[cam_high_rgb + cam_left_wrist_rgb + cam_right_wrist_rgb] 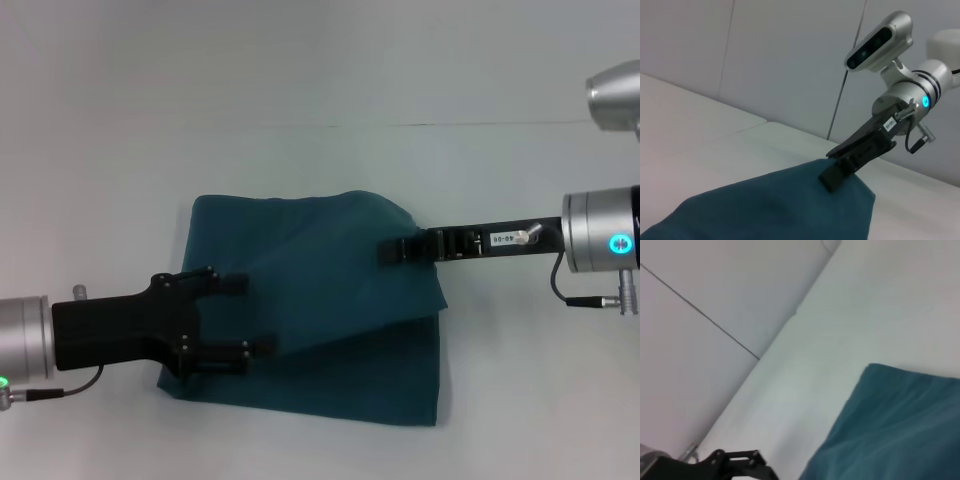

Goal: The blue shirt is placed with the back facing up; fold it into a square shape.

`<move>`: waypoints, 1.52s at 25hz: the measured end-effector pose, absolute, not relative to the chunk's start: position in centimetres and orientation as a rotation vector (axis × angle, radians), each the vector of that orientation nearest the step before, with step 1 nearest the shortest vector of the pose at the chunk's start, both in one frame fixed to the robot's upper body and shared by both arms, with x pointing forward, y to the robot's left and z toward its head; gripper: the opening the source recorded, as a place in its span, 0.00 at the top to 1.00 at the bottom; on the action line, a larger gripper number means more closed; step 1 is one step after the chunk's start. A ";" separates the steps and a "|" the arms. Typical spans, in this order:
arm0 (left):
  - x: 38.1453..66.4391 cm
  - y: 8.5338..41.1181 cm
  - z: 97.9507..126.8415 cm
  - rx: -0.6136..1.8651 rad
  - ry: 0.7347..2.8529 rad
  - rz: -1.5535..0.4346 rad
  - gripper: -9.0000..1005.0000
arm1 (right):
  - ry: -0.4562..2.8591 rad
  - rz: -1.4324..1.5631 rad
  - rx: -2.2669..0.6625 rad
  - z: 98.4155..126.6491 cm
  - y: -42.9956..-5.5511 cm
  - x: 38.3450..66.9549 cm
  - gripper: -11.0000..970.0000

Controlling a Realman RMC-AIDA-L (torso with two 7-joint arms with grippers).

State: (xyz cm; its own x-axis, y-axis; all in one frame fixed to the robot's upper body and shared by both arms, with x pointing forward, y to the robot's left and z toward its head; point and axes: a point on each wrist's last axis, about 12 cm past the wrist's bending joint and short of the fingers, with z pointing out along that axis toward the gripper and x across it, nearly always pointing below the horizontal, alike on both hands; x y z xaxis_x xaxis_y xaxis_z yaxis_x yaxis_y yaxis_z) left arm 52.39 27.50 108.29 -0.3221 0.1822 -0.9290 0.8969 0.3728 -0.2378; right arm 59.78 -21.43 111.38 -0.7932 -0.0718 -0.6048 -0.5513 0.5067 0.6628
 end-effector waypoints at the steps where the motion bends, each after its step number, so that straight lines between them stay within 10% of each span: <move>1: 52.4 27.5 108.3 0.953 1.748 -1.014 0.06 | 2.236 1.248 -0.518 111.6 -21.4 59.7 0.96; 38: 52.7 27.0 108.3 0.924 1.772 -1.037 0.06 | 2.378 1.283 -0.369 107.6 -26.0 55.6 0.96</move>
